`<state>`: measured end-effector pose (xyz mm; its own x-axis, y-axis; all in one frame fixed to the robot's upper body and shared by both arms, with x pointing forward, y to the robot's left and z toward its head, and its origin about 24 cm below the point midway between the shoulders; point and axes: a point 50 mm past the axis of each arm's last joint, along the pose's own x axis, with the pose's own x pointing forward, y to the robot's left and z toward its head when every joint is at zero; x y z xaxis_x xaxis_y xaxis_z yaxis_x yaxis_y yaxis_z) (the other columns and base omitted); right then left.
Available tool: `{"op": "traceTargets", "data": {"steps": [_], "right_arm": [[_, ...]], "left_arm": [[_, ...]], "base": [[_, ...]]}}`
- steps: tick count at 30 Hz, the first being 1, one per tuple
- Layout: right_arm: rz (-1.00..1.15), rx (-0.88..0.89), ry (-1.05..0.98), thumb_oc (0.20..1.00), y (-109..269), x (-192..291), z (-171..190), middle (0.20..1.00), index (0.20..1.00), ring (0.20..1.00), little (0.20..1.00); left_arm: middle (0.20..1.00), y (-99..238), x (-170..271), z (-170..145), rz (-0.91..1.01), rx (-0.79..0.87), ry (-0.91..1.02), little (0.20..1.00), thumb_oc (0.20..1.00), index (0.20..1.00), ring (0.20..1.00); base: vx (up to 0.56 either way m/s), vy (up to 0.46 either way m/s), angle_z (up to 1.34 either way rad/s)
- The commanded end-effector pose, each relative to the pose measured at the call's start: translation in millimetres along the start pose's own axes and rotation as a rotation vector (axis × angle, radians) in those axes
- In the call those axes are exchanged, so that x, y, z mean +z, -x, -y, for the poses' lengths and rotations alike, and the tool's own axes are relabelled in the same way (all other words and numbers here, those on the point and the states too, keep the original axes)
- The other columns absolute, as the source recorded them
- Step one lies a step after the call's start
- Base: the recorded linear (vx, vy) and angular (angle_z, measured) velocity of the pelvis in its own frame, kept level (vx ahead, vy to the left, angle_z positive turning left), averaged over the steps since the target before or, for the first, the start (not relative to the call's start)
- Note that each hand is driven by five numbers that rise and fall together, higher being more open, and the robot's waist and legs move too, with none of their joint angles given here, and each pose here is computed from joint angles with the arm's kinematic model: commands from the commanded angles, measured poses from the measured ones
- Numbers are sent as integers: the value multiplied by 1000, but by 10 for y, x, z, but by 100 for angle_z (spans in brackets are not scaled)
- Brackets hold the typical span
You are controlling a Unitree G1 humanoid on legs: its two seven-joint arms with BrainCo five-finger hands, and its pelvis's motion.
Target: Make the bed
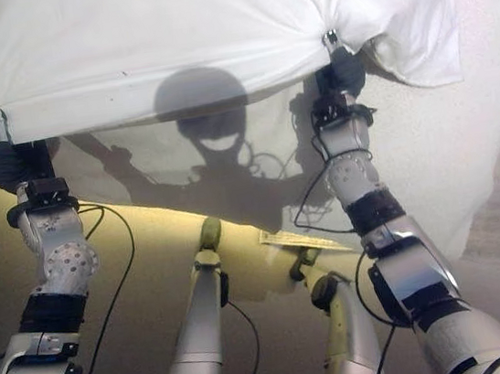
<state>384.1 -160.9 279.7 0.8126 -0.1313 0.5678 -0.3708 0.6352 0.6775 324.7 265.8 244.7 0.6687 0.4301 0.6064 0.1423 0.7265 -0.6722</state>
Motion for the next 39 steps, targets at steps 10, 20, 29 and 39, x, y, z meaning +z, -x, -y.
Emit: {"op": "traceTargets", "data": {"steps": [10, 20, 29, 39], "right_arm": [[155, -55, 55, 200, 359, 387, 559, 200, 200, 200, 200], [153, -22, 74, 200, 318, 389, 485, 200, 200, 200, 200], [197, -97, 243, 200, 476, 579, 707, 200, 200, 200, 200], [154, -113, 284, 200, 704, 563, 868, 200, 200, 200, 200]], "left_arm": [[200, -7, 521, -244, 216, 22, -57, 200, 200, 200, 200], [200, 132, 429, -340, 134, 7, -197, 200, 200, 200, 200], [200, 214, 676, -472, 94, -89, -498, 200, 200, 200, 200], [200, 349, 515, -649, 25, -6, -359, 200, 200, 200, 200]], "base": [[11, 11, 6], [2, 3, 0], [52, 121, 0], [86, -9, -1]]}}
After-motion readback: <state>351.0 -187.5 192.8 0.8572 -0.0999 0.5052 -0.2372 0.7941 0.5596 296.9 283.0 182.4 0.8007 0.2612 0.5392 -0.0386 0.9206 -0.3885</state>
